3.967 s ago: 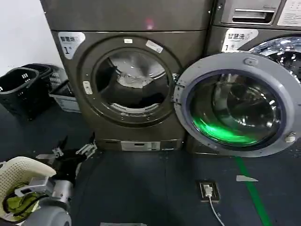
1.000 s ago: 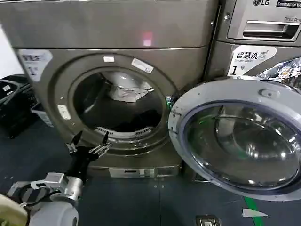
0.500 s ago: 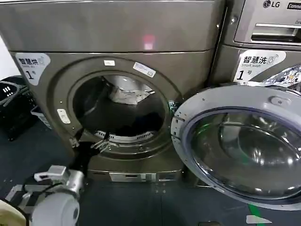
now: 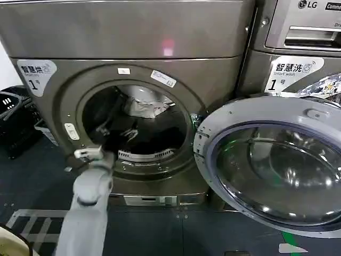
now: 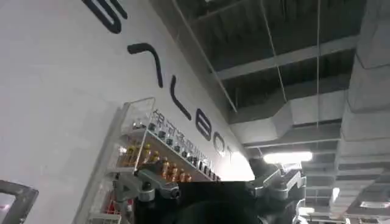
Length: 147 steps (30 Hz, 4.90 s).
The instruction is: Grasp the clothes from the dryer.
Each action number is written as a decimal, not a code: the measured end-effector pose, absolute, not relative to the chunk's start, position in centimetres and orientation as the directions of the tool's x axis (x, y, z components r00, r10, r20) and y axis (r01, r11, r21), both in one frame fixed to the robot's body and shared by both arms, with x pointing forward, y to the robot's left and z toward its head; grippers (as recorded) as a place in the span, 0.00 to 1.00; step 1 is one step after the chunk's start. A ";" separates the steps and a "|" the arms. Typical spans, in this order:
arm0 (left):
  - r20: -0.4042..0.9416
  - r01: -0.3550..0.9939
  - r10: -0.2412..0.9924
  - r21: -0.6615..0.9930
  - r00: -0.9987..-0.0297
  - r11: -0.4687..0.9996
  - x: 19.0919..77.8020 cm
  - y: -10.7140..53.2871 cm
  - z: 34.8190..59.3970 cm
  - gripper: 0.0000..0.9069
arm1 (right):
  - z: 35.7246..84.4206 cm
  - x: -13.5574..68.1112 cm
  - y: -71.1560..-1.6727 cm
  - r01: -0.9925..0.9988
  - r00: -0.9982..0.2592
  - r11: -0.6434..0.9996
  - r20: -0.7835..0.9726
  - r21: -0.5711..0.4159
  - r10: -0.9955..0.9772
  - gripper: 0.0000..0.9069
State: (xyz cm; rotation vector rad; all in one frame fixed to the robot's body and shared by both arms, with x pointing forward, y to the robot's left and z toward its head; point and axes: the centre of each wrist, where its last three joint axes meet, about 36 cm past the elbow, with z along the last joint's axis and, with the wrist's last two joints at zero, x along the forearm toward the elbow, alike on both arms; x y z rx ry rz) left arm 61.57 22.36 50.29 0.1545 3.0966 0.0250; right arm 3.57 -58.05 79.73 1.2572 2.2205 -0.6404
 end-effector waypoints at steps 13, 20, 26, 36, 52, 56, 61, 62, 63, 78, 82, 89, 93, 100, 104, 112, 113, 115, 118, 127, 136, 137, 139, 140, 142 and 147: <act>-0.004 0.110 0.110 0.040 -0.994 0.993 70.2 22.1 50.6 1.00 | 80.1 3.8 -57.8 0.862 -0.460 0.481 -0.645 -0.160 0.610 1.00; 0.060 0.155 0.153 0.033 -0.986 0.987 73.5 21.5 50.5 1.00 | 80.0 3.8 -57.9 0.859 -0.460 0.489 -0.651 -0.153 0.604 1.00; 0.138 0.246 0.237 0.053 -0.962 0.968 75.1 21.7 50.4 1.00 | 79.8 3.9 -58.0 0.855 -0.464 0.495 -0.651 -0.151 0.602 1.00; 0.267 0.537 0.485 0.177 -0.833 0.825 76.7 20.0 51.0 1.00 | 79.2 3.9 -58.5 0.856 -0.461 0.498 -0.647 -0.142 0.607 1.00; 0.656 0.860 0.557 0.369 -0.509 0.352 78.1 20.4 52.1 1.00 | 78.8 4.4 -59.0 0.852 -0.467 0.504 -0.642 -0.143 0.607 1.00; 0.729 0.894 0.518 0.368 -0.447 0.255 78.3 20.4 52.4 1.00 | 79.0 4.7 -59.2 0.850 -0.470 0.506 -0.644 -0.146 0.604 1.00; 0.792 0.920 0.471 0.360 -0.390 0.156 78.5 19.5 52.9 1.00 | 79.0 4.9 -59.4 0.848 -0.472 0.509 -0.643 -0.145 0.603 1.00; 0.798 0.921 0.464 0.363 -0.385 0.141 78.5 19.2 53.0 1.00 | 79.0 4.9 -59.4 0.847 -0.473 0.511 -0.643 -0.145 0.602 1.00; 0.805 0.923 0.456 0.363 -0.379 0.126 78.6 18.9 53.2 1.00 | 79.0 5.0 -59.5 0.846 -0.474 0.512 -0.643 -0.145 0.601 1.00; 0.884 0.939 0.334 0.344 -0.327 0.006 78.0 16.1 50.5 0.78 | 78.6 5.1 -60.0 0.846 -0.471 0.516 -0.642 -0.135 0.605 1.00; 0.891 0.939 0.314 0.345 -0.328 0.000 77.9 16.0 50.0 0.61 | 78.4 5.3 -60.2 0.846 -0.473 0.516 -0.641 -0.136 0.605 1.00; 0.901 0.942 0.292 0.336 -0.321 -0.003 77.8 15.8 49.3 0.36 | 78.2 5.8 -60.1 0.840 -0.482 0.523 -0.638 -0.143 0.600 1.00; 0.905 0.943 0.283 0.333 -0.317 -0.008 77.8 15.5 49.1 0.11 | 78.2 5.8 -60.1 0.840 -0.484 0.524 -0.637 -0.144 0.600 1.00; 0.909 0.946 0.280 0.324 -0.308 -0.012 77.8 15.6 48.9 0.00 | 77.8 5.9 -60.1 0.839 -0.486 0.525 -0.632 -0.143 0.604 1.00; 0.902 0.945 0.298 0.327 -0.313 0.004 77.8 16.0 48.8 0.00 | 77.6 6.0 -60.1 0.838 -0.487 0.527 -0.630 -0.142 0.604 1.00; 0.856 0.931 0.371 0.354 -0.361 0.089 77.6 16.5 48.6 0.00 | 77.5 6.0 -60.0 0.839 -0.485 0.527 -0.632 -0.140 0.604 1.00; 0.843 0.926 0.386 0.359 -0.374 0.113 77.6 16.7 48.5 0.00 | 77.5 6.0 -60.0 0.839 -0.484 0.526 -0.632 -0.140 0.605 1.00; 0.813 0.914 0.418 0.371 -0.406 0.166 77.6 17.1 48.5 0.00 | 77.4 6.0 -60.0 0.839 -0.484 0.526 -0.632 -0.139 0.605 1.00; 0.747 0.880 0.466 0.389 -0.475 0.273 77.5 17.8 48.6 0.00 | 77.3 6.2 -59.8 0.836 -0.488 0.530 -0.632 -0.141 0.602 1.00; 0.478 0.716 0.540 0.363 -0.693 0.597 76.6 18.7 47.6 0.00 | 77.2 6.7 -59.8 0.833 -0.496 0.532 -0.631 -0.152 0.597 1.00; 0.185 0.474 0.441 0.208 -0.878 0.856 74.8 20.2 46.8 0.00 | 77.5 6.8 -60.0 0.834 -0.495 0.530 -0.634 -0.154 0.594 1.00; 0.155 0.445 0.421 0.189 -0.894 0.875 74.4 20.3 46.7 0.00 | 77.5 6.8 -60.0 0.834 -0.495 0.530 -0.635 -0.155 0.593 1.00; 0.091 0.390 0.380 0.159 -0.921 0.907 73.6 20.4 46.5 0.00 | 77.6 6.9 -60.0 0.832 -0.497 0.532 -0.636 -0.157 0.590 1.00; 0.060 0.365 0.360 0.148 -0.931 0.919 73.2 20.4 46.5 0.00 | 77.7 6.9 -60.0 0.832 -0.498 0.532 -0.636 -0.158 0.590 1.00; 0.002 0.309 0.311 0.127 -0.950 0.943 72.3 20.6 46.2 0.00 | 77.8 7.0 -59.9 0.833 -0.497 0.530 -0.638 -0.159 0.589 1.00; -0.104 0.181 0.191 0.093 -0.976 0.979 69.7 20.5 45.3 0.00 | 77.9 6.9 -59.7 0.836 -0.493 0.523 -0.641 -0.163 0.589 1.00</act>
